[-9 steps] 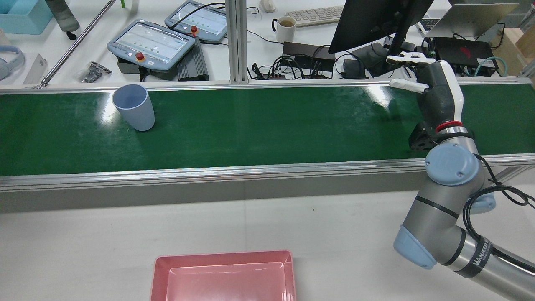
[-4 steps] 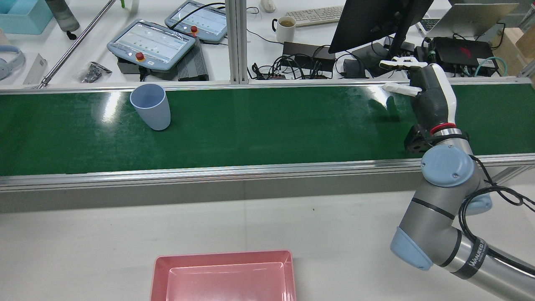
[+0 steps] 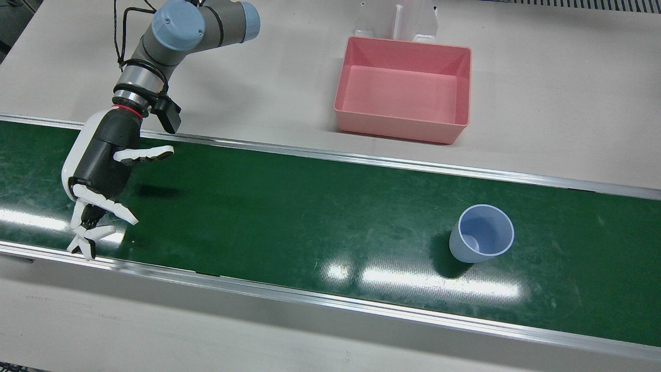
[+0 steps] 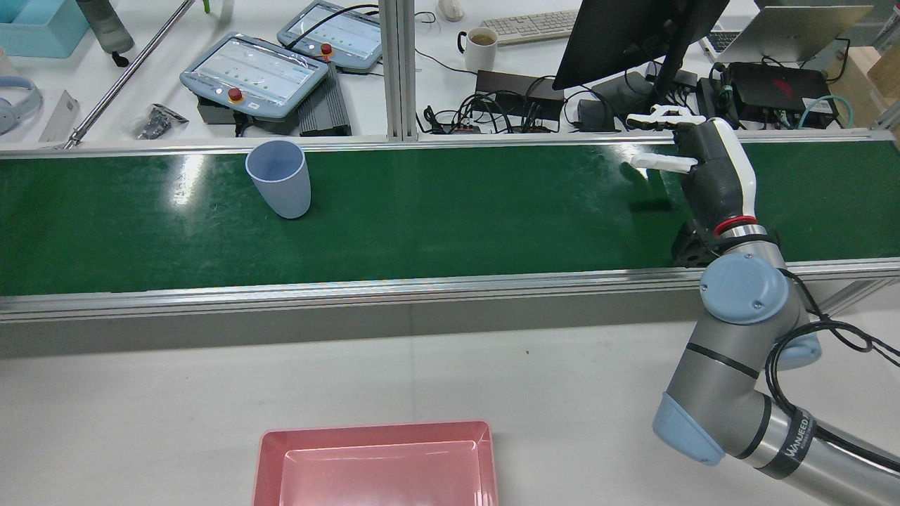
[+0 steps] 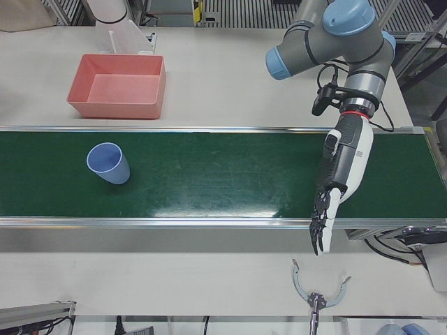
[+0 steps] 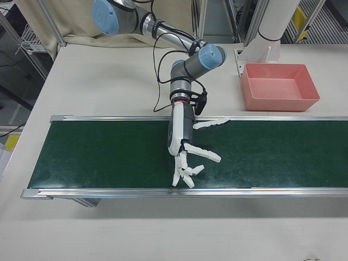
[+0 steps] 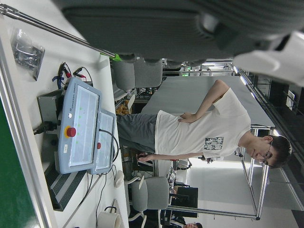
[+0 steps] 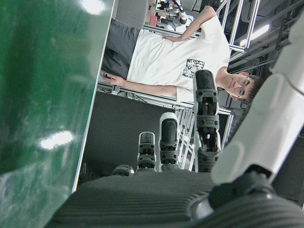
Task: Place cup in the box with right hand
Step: 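Wait with the open right hand as the blue cup rides closer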
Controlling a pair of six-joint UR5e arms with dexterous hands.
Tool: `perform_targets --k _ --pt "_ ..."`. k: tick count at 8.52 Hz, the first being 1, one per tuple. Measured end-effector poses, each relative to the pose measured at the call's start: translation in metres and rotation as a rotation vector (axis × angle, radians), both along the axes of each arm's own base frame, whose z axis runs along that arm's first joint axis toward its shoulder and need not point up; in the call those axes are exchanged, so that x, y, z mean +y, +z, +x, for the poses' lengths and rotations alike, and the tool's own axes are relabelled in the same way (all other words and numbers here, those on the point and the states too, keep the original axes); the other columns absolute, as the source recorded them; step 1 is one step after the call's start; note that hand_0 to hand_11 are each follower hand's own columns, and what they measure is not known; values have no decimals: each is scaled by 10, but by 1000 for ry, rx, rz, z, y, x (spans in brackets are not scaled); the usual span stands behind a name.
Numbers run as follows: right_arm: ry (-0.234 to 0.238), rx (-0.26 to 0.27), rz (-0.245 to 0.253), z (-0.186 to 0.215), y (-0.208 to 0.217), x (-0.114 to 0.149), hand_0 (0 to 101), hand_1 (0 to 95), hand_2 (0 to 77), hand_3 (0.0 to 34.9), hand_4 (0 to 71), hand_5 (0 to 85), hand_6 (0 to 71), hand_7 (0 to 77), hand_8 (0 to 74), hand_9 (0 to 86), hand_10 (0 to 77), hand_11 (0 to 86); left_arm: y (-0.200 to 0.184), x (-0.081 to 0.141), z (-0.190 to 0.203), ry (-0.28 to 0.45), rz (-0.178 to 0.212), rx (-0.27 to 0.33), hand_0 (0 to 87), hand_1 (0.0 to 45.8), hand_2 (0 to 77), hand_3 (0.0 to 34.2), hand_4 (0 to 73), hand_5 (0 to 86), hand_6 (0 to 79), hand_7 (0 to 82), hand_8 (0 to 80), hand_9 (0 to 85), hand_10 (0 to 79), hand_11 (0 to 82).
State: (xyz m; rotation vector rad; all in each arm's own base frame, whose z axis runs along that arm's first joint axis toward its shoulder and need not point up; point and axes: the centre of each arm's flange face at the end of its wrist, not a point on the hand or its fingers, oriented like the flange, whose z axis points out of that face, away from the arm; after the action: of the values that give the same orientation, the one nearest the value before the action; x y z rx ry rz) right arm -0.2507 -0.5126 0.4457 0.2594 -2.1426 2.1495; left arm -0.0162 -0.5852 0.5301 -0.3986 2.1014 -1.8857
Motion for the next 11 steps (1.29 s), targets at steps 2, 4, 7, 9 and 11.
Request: perform_targets --k 2,4,7,9,11 --pt "-2 4 -2 -1 1 0 504 27 16 0 518 5 109 633 65 218 5 5 0 0 0 0 0 0 0 5 5 0 0 0 0 0 0 0 0 0" --pt "-4 6 -2 -2 1 1 501 11 16 0 518 5 120 660 76 218 5 5 0 0 0 0 0 0 0 5 5 0 0 0 0 0 0 0 0 0" --pt "-5 7 -3 -3 1 1 496 11 16 0 518 5 131 676 76 218 5 5 0 0 0 0 0 0 0 5 5 0 0 0 0 0 0 5 0 0" --pt "-11 14 -9 -5 5 2 496 11 16 0 518 5 131 676 76 218 5 11 0 0 0 0 0 0 0 5 5 0 0 0 0 0 0 0 0 0" --pt "-13 23 -17 -7 10 2 496 11 16 0 518 11 131 676 76 218 5 5 0 0 0 0 0 0 0 5 5 0 0 0 0 0 0 0 0 0"
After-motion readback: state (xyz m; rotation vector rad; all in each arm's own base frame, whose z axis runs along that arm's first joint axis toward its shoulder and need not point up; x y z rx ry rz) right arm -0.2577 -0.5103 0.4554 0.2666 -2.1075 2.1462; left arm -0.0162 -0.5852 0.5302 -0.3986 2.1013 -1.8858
